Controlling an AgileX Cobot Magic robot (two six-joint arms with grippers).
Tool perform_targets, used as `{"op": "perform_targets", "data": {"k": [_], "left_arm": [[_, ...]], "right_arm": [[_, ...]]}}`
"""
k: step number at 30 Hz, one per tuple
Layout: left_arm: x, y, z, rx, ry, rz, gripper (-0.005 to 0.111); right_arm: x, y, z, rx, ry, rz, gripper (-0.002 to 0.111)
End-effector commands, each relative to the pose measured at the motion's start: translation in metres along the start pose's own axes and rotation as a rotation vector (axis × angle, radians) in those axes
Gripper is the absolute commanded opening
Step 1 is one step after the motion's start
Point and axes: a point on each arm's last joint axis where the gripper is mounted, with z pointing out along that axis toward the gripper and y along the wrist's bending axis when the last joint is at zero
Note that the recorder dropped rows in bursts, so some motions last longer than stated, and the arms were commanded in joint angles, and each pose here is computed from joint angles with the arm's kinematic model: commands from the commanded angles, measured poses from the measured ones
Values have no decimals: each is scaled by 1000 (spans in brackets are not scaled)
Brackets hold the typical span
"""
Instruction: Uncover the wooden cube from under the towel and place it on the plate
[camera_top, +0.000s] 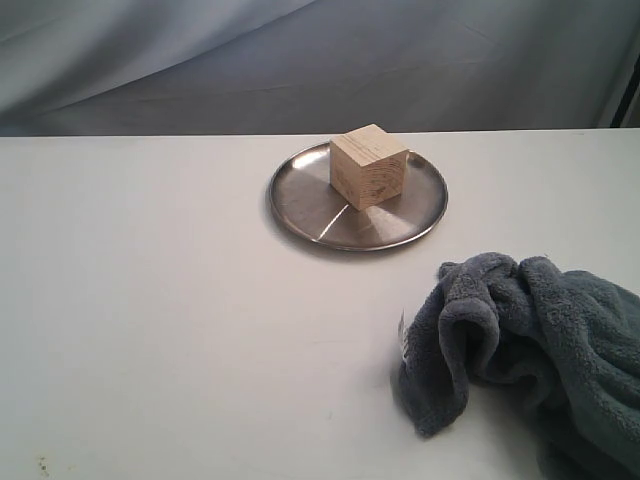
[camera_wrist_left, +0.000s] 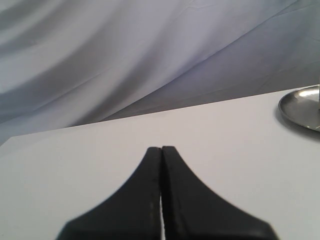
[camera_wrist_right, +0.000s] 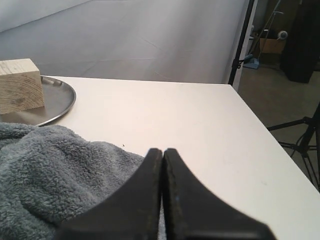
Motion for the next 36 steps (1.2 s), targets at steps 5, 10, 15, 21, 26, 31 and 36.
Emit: {"op": "perform_targets", "data": {"k": [5, 10, 15, 21, 26, 31, 36], "left_arm": [[0, 0, 0, 1, -3, -13, 0], [0, 0, 0, 1, -3, -13, 0], [0, 0, 0, 1, -3, -13, 0], [0, 0, 0, 1, -3, -13, 0], [0, 0, 0, 1, -3, -13, 0], [0, 0, 0, 1, -3, -13, 0], [0, 0, 0, 1, -3, -13, 0]], "right_arm": [[3, 0, 0, 8, 21, 32, 0], [4, -1, 0, 10, 34, 33, 0], [4, -1, 0, 10, 34, 33, 0], [4, -1, 0, 10, 34, 33, 0], [4, -1, 0, 10, 34, 33, 0], [4, -1, 0, 10, 34, 33, 0], [4, -1, 0, 10, 34, 33, 0]]}}
